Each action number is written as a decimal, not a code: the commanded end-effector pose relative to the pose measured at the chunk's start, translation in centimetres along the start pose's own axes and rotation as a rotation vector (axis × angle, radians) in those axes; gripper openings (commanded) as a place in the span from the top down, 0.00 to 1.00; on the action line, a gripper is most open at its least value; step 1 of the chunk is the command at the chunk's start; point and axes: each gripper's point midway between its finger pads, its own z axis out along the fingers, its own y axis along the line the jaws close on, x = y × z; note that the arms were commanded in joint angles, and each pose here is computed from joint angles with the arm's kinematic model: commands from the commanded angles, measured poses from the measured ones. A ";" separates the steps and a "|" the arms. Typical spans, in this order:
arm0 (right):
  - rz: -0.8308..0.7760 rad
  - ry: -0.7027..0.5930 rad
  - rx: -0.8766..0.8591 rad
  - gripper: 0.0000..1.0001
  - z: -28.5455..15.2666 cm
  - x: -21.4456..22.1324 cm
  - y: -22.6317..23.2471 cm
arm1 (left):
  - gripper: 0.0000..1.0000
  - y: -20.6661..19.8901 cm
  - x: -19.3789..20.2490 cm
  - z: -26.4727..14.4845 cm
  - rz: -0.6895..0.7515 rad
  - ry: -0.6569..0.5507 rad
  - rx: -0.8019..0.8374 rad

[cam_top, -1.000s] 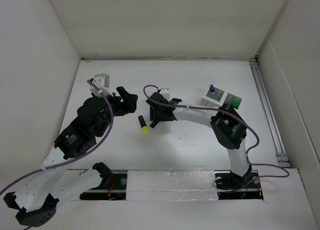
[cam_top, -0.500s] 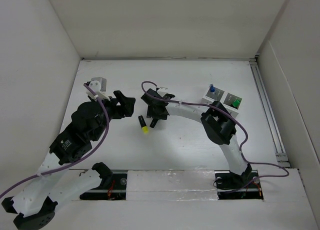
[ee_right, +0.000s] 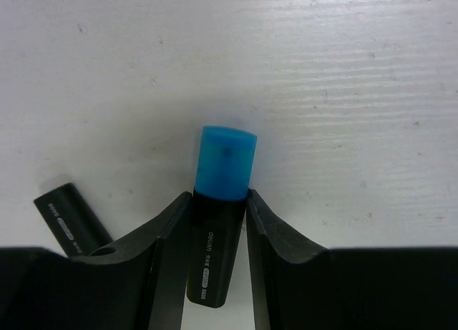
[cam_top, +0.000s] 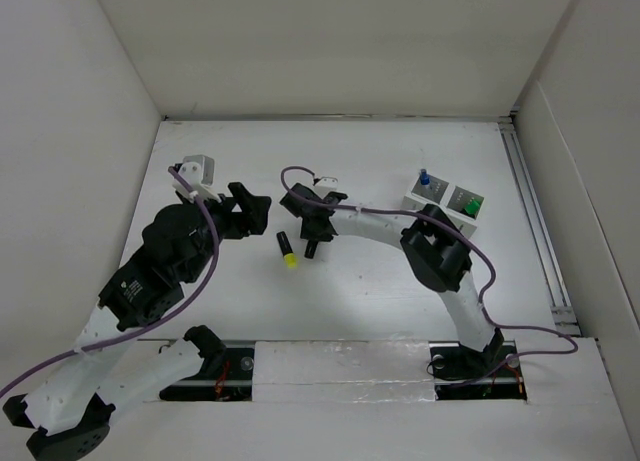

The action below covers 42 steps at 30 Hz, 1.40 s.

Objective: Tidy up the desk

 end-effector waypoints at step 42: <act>0.374 -0.517 0.417 0.79 -12.7 -22.4 -39.4 | 0.31 -4.6 2.4 5.2 -0.170 0.065 0.112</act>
